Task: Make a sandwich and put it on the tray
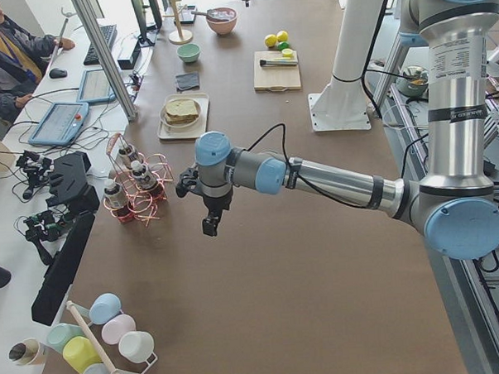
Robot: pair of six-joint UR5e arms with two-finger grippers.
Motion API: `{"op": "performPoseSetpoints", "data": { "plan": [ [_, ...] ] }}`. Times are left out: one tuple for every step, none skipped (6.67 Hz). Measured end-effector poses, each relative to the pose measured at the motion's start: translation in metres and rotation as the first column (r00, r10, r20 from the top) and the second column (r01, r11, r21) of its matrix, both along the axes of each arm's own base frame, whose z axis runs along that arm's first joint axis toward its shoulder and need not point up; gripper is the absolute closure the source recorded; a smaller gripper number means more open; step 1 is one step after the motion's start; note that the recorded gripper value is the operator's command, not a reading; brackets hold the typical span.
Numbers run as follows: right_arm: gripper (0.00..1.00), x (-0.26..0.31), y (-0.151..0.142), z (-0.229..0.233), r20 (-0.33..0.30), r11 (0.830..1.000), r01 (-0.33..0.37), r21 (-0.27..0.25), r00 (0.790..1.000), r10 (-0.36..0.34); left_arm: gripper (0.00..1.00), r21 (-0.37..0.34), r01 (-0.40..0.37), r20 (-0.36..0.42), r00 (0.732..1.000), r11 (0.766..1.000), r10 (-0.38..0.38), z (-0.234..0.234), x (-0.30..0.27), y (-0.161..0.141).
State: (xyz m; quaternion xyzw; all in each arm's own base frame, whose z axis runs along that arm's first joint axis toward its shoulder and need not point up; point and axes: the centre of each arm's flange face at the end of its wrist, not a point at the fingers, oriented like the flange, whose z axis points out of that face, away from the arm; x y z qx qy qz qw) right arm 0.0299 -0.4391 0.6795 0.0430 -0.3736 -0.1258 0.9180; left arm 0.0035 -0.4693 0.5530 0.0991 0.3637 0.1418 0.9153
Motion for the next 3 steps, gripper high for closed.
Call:
{"op": "performPoseSetpoints", "data": {
  "plan": [
    [0.00,0.012,0.003,0.010,-0.002,1.000,-0.018,-0.012,1.000,0.018,0.03,-0.006,0.006,0.003,1.000,1.000,-0.006,0.015,-0.019,0.013],
    [0.00,0.019,0.005,0.017,-0.004,0.999,-0.031,-0.024,1.000,0.031,0.03,-0.012,0.014,0.005,1.000,1.000,-0.014,0.022,-0.028,0.022],
    [0.00,0.023,0.006,0.020,-0.004,0.999,-0.038,-0.030,0.999,0.038,0.03,-0.013,0.020,0.005,1.000,1.000,-0.020,0.022,-0.031,0.025]
  ]
}}
